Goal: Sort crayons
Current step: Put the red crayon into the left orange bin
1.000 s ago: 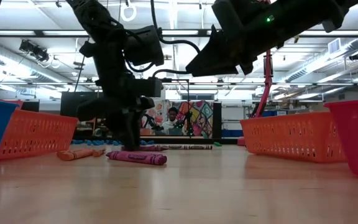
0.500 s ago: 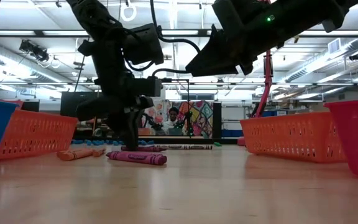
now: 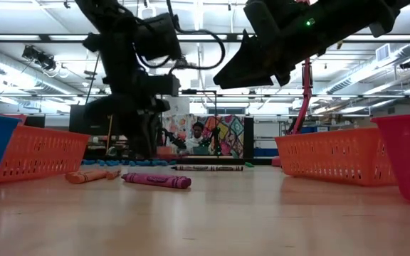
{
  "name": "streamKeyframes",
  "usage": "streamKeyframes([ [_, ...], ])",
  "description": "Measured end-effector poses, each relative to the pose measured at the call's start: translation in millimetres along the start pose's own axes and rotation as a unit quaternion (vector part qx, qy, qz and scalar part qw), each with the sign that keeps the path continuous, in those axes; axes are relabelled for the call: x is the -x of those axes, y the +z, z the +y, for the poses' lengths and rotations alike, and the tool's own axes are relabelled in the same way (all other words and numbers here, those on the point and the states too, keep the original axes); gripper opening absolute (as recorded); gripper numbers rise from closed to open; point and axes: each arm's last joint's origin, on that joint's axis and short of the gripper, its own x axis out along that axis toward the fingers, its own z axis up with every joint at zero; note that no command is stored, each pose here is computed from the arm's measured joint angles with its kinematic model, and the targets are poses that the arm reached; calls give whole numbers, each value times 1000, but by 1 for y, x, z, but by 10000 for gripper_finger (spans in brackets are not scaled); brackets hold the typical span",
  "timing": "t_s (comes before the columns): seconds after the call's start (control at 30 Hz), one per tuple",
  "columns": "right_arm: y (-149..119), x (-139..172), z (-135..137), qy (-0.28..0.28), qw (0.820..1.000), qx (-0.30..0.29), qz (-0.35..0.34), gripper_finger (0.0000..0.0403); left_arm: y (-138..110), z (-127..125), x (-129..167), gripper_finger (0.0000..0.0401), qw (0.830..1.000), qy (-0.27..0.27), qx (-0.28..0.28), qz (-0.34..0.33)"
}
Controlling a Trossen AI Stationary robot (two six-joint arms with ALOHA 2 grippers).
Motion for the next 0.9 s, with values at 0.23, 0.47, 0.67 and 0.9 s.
streamKeyframes([
  [0.23,0,0,0,0,1000,2,2,139,-2,3,28,38,1000,7,22,-20],
  [0.47,0,0,0,1,1000,1,2,139,-7,4,64,39,997,27,38,-57],
  [0.67,-1,0,1,3,1000,-1,4,139,-15,2,95,39,994,33,59,-87],
  [0.9,-1,0,1,5,1000,-2,4,139,-31,-1,127,39,990,31,83,-110],
])
